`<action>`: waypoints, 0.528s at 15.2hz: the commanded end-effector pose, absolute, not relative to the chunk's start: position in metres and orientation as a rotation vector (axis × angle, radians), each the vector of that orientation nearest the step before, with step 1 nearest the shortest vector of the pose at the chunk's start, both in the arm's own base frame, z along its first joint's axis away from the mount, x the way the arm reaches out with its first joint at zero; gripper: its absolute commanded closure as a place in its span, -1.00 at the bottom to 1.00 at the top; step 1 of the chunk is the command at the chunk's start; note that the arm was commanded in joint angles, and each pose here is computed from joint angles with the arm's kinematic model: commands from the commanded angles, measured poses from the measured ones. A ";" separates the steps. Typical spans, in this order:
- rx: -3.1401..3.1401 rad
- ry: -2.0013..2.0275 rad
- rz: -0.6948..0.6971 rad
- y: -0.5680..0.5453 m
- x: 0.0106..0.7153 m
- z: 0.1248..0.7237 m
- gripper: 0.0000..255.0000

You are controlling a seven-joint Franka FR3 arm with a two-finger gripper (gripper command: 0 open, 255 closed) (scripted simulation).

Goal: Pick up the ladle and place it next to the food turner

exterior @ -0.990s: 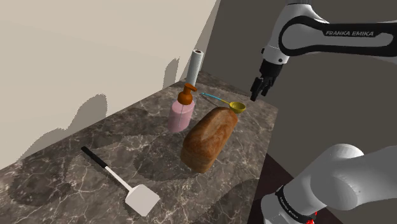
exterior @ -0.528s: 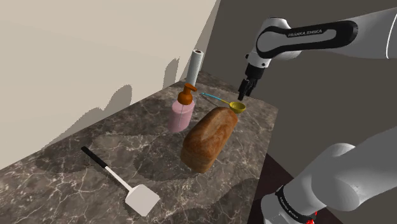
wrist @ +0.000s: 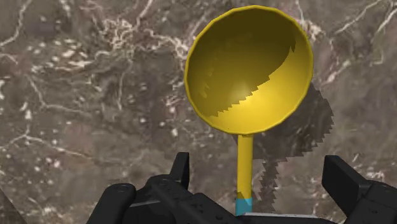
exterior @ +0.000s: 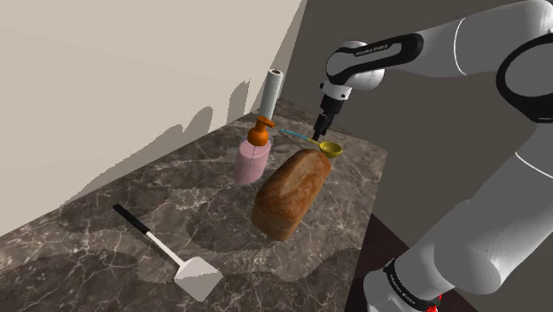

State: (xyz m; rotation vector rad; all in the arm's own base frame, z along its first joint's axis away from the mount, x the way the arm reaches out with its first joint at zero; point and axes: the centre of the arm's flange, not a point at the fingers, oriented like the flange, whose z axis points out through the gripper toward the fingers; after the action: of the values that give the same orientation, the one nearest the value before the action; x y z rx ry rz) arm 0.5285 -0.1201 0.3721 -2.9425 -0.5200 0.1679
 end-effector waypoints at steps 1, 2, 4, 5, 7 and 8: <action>-2.933 -0.534 0.165 -0.121 0.532 0.360 -1.00; -2.933 -0.534 0.165 -0.120 0.532 0.355 -1.00; -2.933 -0.534 0.165 -0.119 0.530 0.345 -1.00; -2.933 -0.534 0.165 -0.118 0.529 0.340 -1.00; -2.933 -0.534 0.165 -0.117 0.528 0.331 -1.00; -2.933 -0.534 0.165 -0.117 0.528 0.331 -1.00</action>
State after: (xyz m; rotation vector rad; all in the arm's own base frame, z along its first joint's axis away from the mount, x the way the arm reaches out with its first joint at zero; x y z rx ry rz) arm 0.5284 -0.1170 0.3333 -2.9333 -0.5341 0.1661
